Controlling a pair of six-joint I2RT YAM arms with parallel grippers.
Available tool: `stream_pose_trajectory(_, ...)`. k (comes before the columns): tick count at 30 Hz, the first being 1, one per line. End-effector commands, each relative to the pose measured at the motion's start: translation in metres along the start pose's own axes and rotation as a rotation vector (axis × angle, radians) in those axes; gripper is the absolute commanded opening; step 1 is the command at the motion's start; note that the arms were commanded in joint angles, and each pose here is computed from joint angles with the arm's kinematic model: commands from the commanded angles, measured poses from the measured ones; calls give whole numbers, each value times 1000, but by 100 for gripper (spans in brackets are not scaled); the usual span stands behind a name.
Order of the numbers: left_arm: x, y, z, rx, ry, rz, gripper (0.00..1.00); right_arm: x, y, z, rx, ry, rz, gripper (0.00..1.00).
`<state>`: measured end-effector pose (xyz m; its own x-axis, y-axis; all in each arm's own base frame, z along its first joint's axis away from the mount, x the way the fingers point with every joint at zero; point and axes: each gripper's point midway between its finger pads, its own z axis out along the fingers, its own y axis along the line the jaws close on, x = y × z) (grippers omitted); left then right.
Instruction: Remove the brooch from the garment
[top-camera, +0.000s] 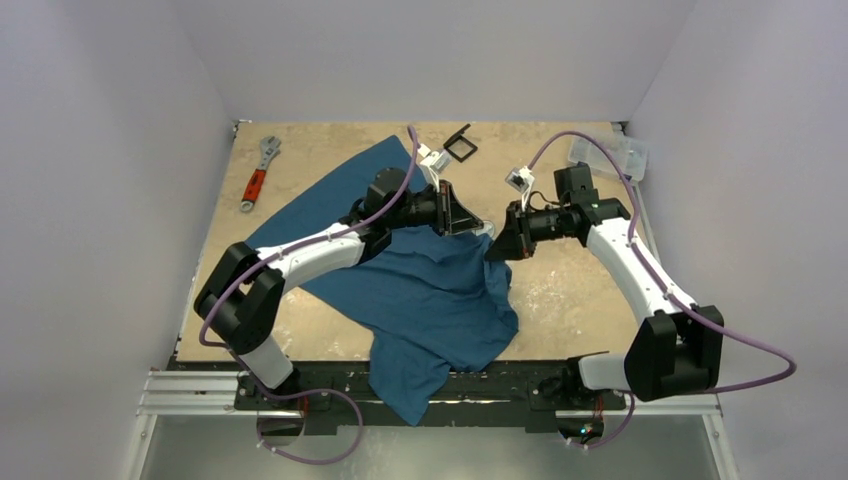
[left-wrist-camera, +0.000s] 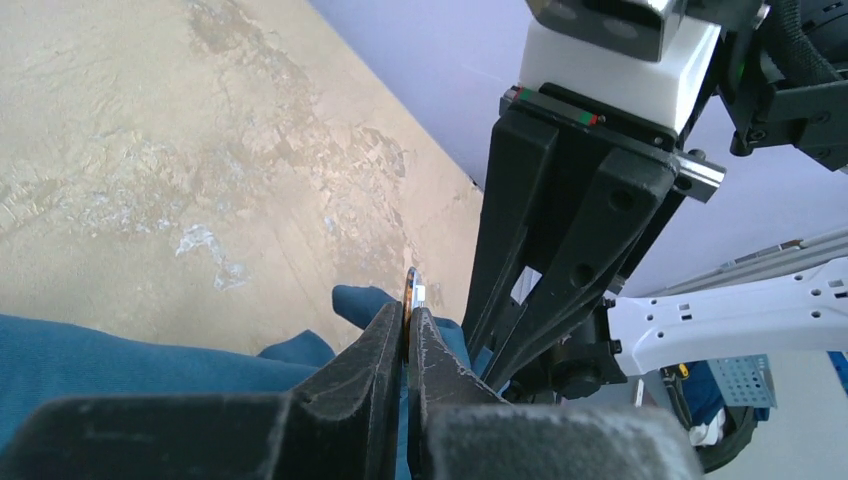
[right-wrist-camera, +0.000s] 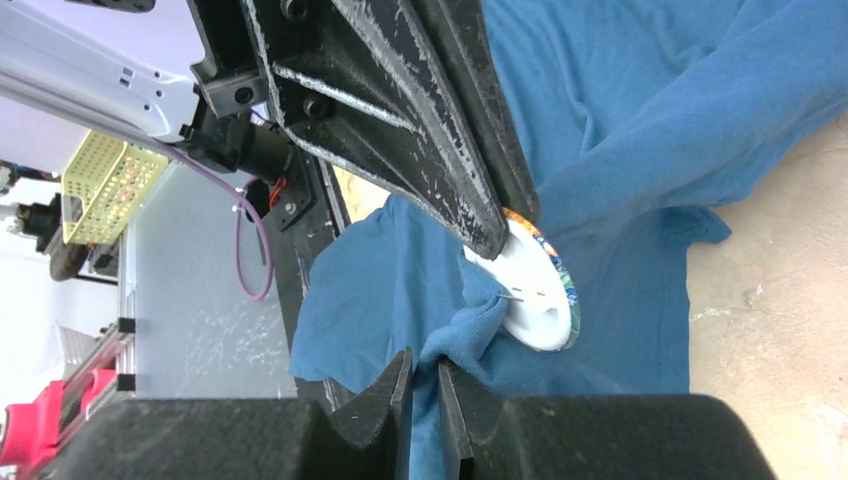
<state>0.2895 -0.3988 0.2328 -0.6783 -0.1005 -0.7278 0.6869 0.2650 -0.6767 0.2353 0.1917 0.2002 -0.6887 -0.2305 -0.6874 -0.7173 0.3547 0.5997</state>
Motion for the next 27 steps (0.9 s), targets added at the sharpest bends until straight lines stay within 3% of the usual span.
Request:
stream_pose_trajectory(1, -36, -29, 3, 64, -97, 29, 0, -3, 20, -10, -38, 9, -104, 19)
stream_pose_trajectory(4, -39, -36, 1, 88, -97, 42, 0, 3, 34, -19, -52, 35, -144, 24)
stream_pose_trajectory(12, -36, -53, -5, 179, -81, 124, 0, -60, 40, -58, 74, -117, -169, 27)
stream_pose_trajectory(27, -41, -76, -11, 272, -75, 199, 0, -48, 10, -52, 124, -77, -201, 27)
